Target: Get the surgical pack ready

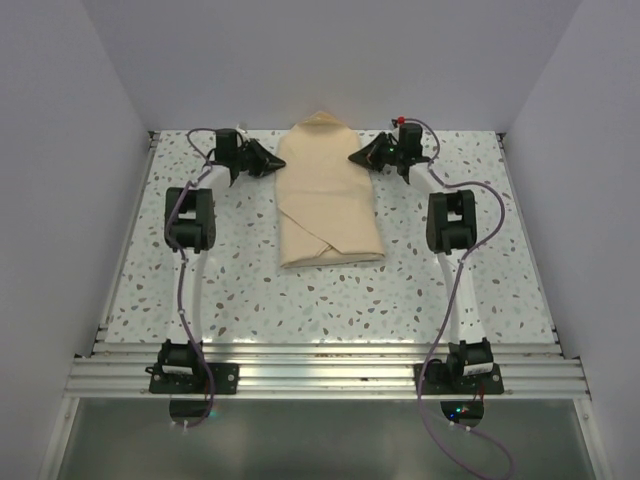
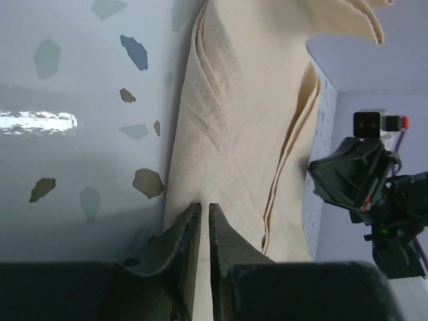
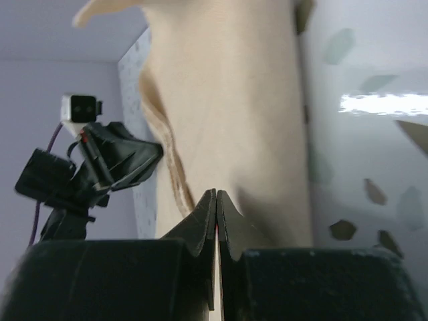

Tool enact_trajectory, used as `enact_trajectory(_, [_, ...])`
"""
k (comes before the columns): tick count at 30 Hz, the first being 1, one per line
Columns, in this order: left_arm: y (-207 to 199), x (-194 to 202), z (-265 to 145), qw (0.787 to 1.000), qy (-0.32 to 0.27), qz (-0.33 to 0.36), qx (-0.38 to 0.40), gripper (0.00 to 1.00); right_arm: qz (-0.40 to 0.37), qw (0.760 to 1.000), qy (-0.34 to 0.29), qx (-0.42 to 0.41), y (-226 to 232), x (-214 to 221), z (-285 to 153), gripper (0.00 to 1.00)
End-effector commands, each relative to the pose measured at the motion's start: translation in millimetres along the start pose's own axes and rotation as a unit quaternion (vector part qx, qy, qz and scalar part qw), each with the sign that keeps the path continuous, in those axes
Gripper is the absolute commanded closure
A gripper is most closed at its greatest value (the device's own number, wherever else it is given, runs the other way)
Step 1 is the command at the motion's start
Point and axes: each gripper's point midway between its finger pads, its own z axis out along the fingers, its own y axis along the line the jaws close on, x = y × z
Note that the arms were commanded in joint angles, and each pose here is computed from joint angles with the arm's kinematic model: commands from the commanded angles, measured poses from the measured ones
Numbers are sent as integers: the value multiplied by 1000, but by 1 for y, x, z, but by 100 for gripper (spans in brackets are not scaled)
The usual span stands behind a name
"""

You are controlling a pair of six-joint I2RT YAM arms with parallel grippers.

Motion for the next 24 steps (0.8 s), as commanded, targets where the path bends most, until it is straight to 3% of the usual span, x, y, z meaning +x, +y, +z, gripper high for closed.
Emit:
enact_trajectory(1, [26,5,8,998,-2,-38,-46,84,32,997,-26,59,-29,6,23,100])
enact_trajectory(6, [34,-13,3,995,-41,-37,-81,83,40,990,-83,111,-42,-13,20,100])
enact_trajectory(12, [-8,-46,-21,995,-83,-1,-49,79,15,992,-97,73,-9,-41,15,98])
enact_trajectory(15, [-36,-70,-47,987,-149,52,-35,71,-29,991,-114,62,12,-53,0,93])
enact_trajectory(18, [-33,-75,-58,978,-192,69,-42,50,-79,986,-133,65,33,-63,-15,83])
enact_trajectory(21, [-21,-71,-42,982,-176,56,-38,47,-101,983,-129,81,28,-66,-17,67])
enact_trajectory(24, [-18,-65,-30,983,-172,49,-34,47,-100,985,-117,82,18,-65,-16,63])
